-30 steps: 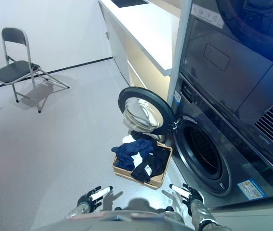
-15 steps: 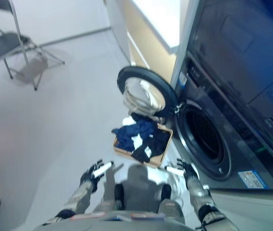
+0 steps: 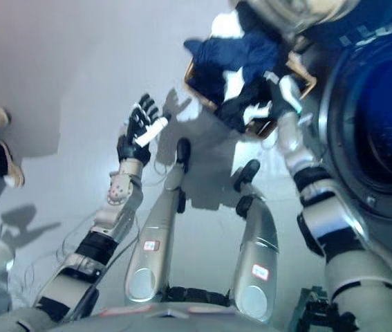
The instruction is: Put the clothes in the basket into the washing machine.
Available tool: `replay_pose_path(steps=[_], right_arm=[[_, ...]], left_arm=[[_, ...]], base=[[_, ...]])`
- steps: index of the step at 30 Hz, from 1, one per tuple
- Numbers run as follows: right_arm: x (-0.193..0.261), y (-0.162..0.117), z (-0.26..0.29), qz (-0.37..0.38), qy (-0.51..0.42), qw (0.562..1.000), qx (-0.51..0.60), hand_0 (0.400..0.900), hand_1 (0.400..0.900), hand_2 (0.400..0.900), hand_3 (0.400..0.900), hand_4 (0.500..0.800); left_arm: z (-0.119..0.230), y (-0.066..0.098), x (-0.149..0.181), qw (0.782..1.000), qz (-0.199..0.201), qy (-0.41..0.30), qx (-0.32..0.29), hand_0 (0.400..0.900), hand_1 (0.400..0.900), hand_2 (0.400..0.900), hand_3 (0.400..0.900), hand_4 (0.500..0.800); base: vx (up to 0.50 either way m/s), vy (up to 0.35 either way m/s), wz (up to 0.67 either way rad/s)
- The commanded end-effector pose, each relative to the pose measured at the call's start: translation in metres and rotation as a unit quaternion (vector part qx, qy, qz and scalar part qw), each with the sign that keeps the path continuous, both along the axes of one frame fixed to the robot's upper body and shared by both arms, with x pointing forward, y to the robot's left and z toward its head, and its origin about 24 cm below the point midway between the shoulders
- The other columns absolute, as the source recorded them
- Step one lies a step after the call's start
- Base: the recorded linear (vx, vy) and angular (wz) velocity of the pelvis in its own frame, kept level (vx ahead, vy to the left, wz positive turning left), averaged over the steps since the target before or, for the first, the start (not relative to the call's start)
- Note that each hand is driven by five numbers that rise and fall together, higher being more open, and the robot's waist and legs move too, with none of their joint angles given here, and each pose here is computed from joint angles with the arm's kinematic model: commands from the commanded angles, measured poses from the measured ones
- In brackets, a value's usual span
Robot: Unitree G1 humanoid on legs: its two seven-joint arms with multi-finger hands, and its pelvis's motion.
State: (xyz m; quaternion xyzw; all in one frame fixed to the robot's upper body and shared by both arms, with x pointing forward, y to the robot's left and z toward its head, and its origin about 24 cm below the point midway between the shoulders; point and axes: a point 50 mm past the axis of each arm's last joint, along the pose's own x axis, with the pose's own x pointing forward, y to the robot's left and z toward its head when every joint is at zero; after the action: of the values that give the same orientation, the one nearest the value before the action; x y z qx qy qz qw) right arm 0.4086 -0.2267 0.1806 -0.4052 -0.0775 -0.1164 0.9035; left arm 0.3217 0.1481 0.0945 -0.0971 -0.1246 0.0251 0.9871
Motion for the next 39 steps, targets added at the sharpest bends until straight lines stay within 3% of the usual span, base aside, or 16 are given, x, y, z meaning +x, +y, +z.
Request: replay_pose_path(steps=[1,5,12,17,26,27,29,39], right_arm=[[-0.007,-0.03,0.015,-0.057,-0.048,0.996,-0.051,0.9,0.9,0.9,0.9,0.8],[-0.013,-0.064,0.031,-0.142,-0.049,0.984,-0.094,0.9,0.9,0.9,0.9,0.8],[-0.02,-0.085,0.027,-0.197,-0.024,0.973,-0.119,0.9,0.9,0.9,0.9,0.8],[-0.019,-0.081,0.019,-0.182,-0.009,0.976,-0.119,0.9,0.9,0.9,0.9,0.8],[-0.011,-0.059,0.003,-0.125,0.025,0.987,-0.101,0.9,0.9,0.9,0.9,0.8],[-0.011,-0.059,0.003,-0.125,0.025,0.987,-0.101,0.706,0.706,0.706,0.706,0.684],[-0.011,-0.057,0.004,-0.116,0.025,0.987,-0.107,0.4,0.4,0.4,0.4,0.5],[-0.01,-0.053,0.003,-0.098,0.023,0.99,-0.1,0.4,0.4,0.4,0.4,0.5]], left_arm=[[0.039,-0.004,-0.014,0.992,0.005,-0.125,0.003,0.9,0.9,0.9,0.9,0.8],[0.065,-0.014,-0.02,0.983,-0.008,-0.181,-0.01,0.9,0.9,0.9,0.9,0.8],[0.083,-0.01,-0.028,0.976,0.002,-0.216,-0.023,0.9,0.9,0.9,0.9,0.8],[0.094,-0.005,-0.035,0.97,0.01,-0.24,-0.034,0.9,0.9,0.9,0.9,0.8],[0.078,0.003,-0.04,0.978,0.006,-0.207,-0.036,0.9,0.9,0.9,0.9,0.8],[0.078,0.003,-0.04,0.978,0.006,-0.207,-0.036,0.9,0.9,0.9,0.9,0.8],[0.076,0.005,-0.042,0.978,0.003,-0.204,-0.036,0.9,0.9,0.9,0.9,0.8],[0.069,0.012,-0.04,0.981,0.016,-0.19,-0.035,0.9,0.9,0.9,0.9,0.8]], base=[[-0.052,-0.002,0.24],[0.052,0.011,0.17],[-0.039,0.028,0.01],[-0.037,0.02,-0.04],[-0.008,0.001,-0.01],[0.0,0.0,0.0],[0.0,0.0,0.0],[-0.011,0.0,0.0]])
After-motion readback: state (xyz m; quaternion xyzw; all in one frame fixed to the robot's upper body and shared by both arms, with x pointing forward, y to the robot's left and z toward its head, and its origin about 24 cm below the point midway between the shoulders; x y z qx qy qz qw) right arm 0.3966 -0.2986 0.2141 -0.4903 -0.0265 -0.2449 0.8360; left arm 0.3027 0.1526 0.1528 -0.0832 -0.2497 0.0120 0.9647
